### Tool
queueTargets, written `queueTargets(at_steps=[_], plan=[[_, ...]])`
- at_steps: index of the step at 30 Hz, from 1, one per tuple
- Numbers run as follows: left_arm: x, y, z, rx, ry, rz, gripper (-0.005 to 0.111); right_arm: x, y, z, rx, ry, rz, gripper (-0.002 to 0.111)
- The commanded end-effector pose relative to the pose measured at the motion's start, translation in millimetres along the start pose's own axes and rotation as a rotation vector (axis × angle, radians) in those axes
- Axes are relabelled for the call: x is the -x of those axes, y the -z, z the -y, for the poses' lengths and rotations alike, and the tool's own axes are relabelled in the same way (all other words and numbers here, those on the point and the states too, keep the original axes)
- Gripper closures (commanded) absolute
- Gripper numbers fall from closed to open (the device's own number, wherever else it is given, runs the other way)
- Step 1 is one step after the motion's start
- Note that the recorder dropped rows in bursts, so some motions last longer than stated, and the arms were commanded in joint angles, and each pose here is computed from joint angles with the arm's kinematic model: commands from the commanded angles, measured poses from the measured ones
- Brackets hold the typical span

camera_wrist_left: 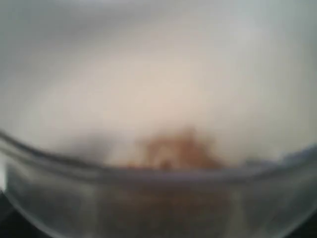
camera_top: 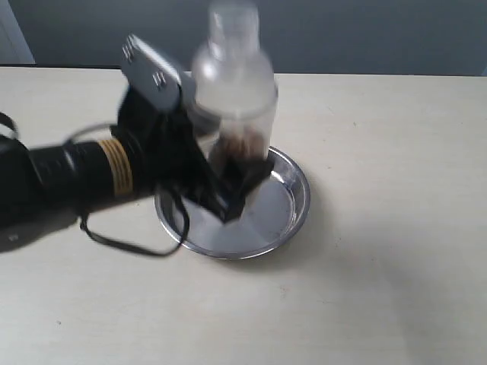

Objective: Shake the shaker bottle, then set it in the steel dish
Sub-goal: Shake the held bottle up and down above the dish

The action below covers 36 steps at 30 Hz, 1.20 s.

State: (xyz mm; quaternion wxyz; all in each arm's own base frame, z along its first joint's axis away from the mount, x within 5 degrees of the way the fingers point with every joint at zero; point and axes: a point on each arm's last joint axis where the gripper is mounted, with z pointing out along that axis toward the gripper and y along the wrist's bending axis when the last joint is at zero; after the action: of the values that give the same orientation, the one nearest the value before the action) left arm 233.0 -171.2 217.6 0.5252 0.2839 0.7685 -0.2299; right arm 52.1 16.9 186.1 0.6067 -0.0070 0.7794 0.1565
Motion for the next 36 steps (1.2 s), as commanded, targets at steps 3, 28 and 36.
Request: queueTargets(at_steps=[3,28,36], plan=[[75,32,13.5,-0.014,-0.091,0.303,0.107,0,0,0,0.001,0.000,0.010,0.109],[13,-2,-3.6,0.149,0.026,0.085,0.107,0,0,0,0.001,0.000,0.010,0.109],[57,16,9.9,0.123,-0.060,0.248,0.107,0,0,0,0.001,0.000,0.010,0.109]])
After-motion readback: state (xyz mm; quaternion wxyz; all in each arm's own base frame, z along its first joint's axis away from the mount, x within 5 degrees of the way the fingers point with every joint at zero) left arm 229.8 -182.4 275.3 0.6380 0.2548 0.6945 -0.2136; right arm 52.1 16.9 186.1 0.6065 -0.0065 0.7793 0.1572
